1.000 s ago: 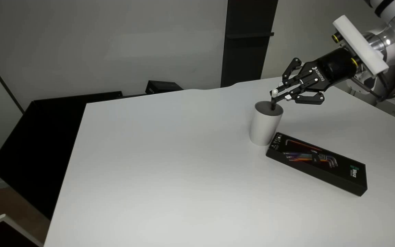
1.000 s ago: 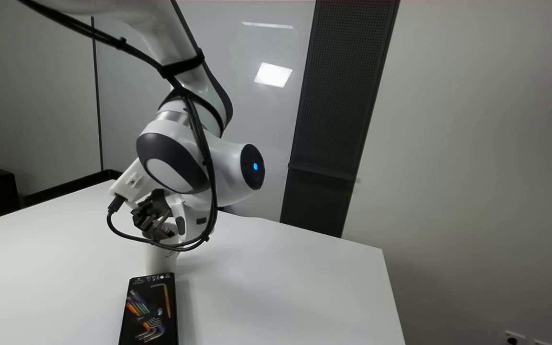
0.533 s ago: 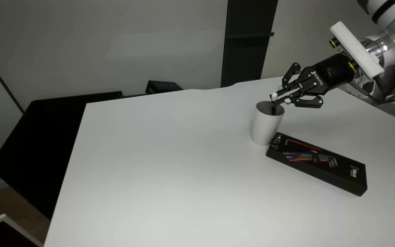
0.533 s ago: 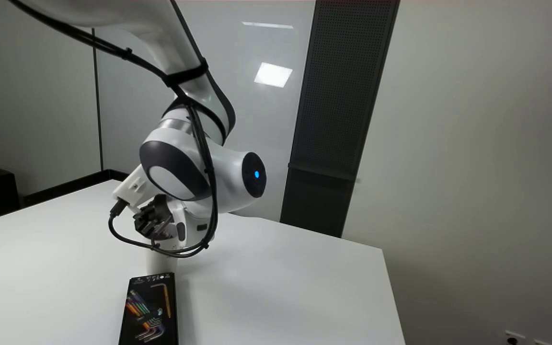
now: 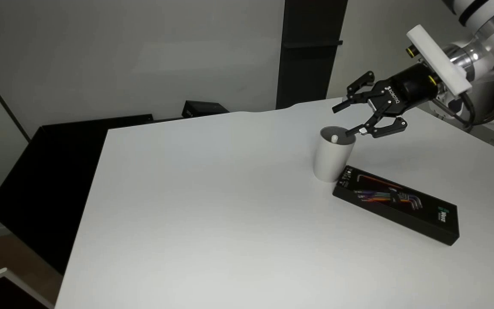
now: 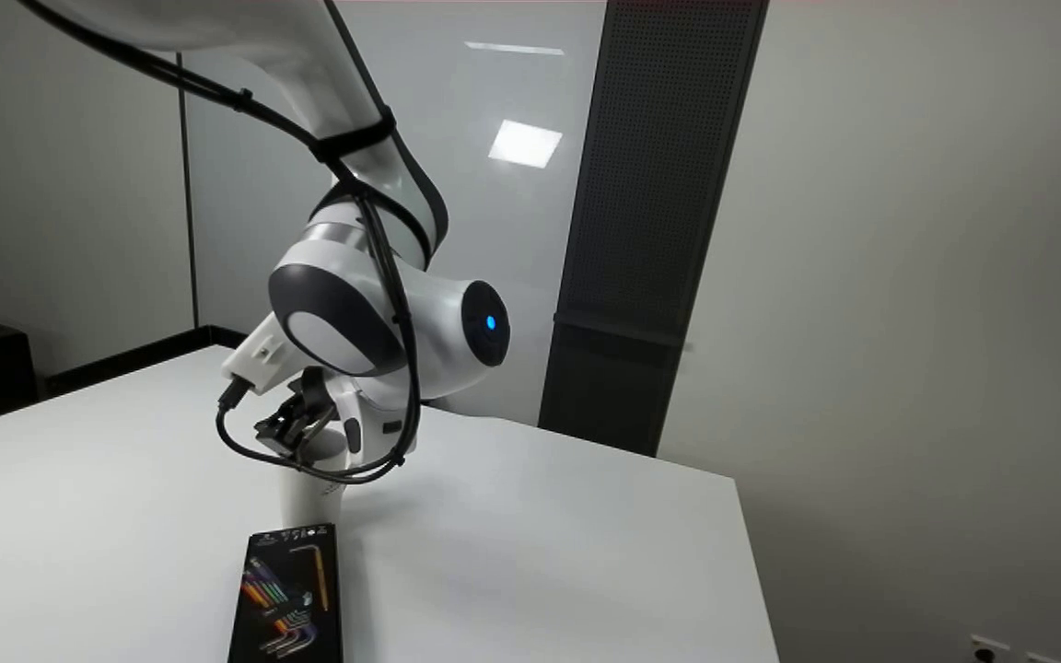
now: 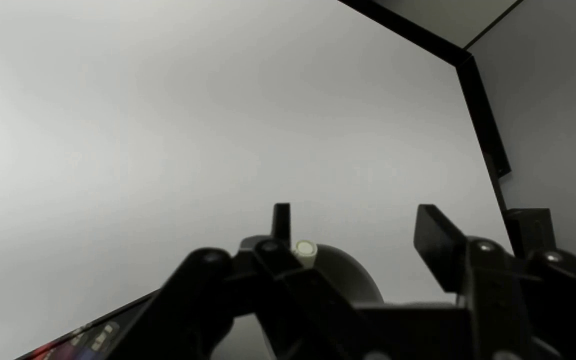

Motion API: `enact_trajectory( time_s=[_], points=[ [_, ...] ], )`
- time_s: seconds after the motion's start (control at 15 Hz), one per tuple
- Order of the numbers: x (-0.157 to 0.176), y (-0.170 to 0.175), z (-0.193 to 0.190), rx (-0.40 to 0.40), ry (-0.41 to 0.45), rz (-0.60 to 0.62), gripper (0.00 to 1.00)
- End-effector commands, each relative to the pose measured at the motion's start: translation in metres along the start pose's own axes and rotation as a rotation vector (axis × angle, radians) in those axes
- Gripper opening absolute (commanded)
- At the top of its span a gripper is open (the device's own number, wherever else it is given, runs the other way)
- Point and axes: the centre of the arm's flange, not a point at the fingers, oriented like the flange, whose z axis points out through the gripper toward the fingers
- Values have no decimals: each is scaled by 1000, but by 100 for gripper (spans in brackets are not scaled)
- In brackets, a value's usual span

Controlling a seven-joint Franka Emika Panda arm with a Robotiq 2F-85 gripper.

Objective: Put the marker into the mug.

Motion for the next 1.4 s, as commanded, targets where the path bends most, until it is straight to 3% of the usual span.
enact_trajectory(
  time_s=[0.0,0.27,1.0,1.33],
  points=[
    [-16,-18,1,-23,33,-48,99],
    [-46,-31,0,-149,115,-263,100],
    [-135,-76,-30,-626,193,-818,100],
    [-155,-85,-37,-760,290,-1072,100]
  ],
)
